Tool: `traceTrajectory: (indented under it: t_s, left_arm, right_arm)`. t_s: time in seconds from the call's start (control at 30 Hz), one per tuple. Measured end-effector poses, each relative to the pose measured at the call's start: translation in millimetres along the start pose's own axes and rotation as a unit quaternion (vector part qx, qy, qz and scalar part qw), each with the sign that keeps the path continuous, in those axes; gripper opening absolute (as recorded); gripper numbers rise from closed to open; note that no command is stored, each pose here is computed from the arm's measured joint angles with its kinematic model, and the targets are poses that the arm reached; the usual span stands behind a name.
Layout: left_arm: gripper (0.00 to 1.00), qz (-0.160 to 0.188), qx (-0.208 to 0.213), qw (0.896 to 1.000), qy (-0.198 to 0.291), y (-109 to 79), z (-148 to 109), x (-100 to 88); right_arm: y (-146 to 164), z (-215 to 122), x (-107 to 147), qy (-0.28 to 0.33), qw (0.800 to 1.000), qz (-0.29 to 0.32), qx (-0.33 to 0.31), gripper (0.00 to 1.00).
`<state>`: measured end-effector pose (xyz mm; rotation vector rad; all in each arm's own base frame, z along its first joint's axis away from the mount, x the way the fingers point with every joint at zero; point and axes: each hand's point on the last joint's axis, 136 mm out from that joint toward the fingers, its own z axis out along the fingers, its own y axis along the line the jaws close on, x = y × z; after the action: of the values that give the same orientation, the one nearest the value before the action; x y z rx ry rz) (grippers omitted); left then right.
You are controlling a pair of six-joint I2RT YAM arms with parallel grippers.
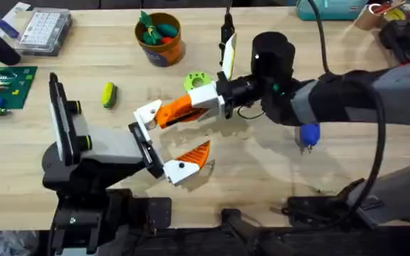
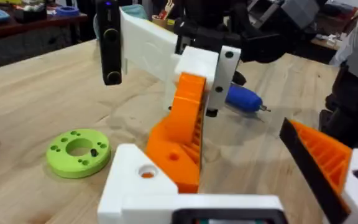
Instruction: Pick up the gripper from the table and insert it into the empty holder that is missing its gripper. Then pick up a screw, insert it into the mounting hole, and use the screwdriver to tighten it. Finally, clean up the table by picking up the vegetable and placing it into the bucket.
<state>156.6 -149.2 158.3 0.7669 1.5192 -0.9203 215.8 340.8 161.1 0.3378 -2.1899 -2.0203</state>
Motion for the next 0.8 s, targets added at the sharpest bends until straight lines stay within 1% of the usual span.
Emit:
traceTrajectory:
  t_s: [0.1,0.3,0.57,0.8]
  left_arm:
    - [0.988,-0.009,0.000,1.000,0.003,0.5,0.3,1.4]
    - [0.988,-0.013,0.000,1.000,0.003,0.8,0.3,1.5]
    - [0.988,-0.012,-0.006,1.000,0.002,2.6,0.3,1.2]
    - [0.988,-0.015,-0.015,1.000,0.001,6.0,-0.2,0.8]
  right_arm:
    - [-1.6,0.1,-0.3,0.000,1.000,0.008,0.006,0.015]
    - [-1.8,0.3,-1.0,-0.001,1.000,0.006,0.007,0.013]
    - [-1.1,1.6,-3.5,-0.003,1.000,-0.017,0.001,0.015]
    - [-7.4,4.5,-6.9,0.003,0.999,-0.034,-0.013,0.016]
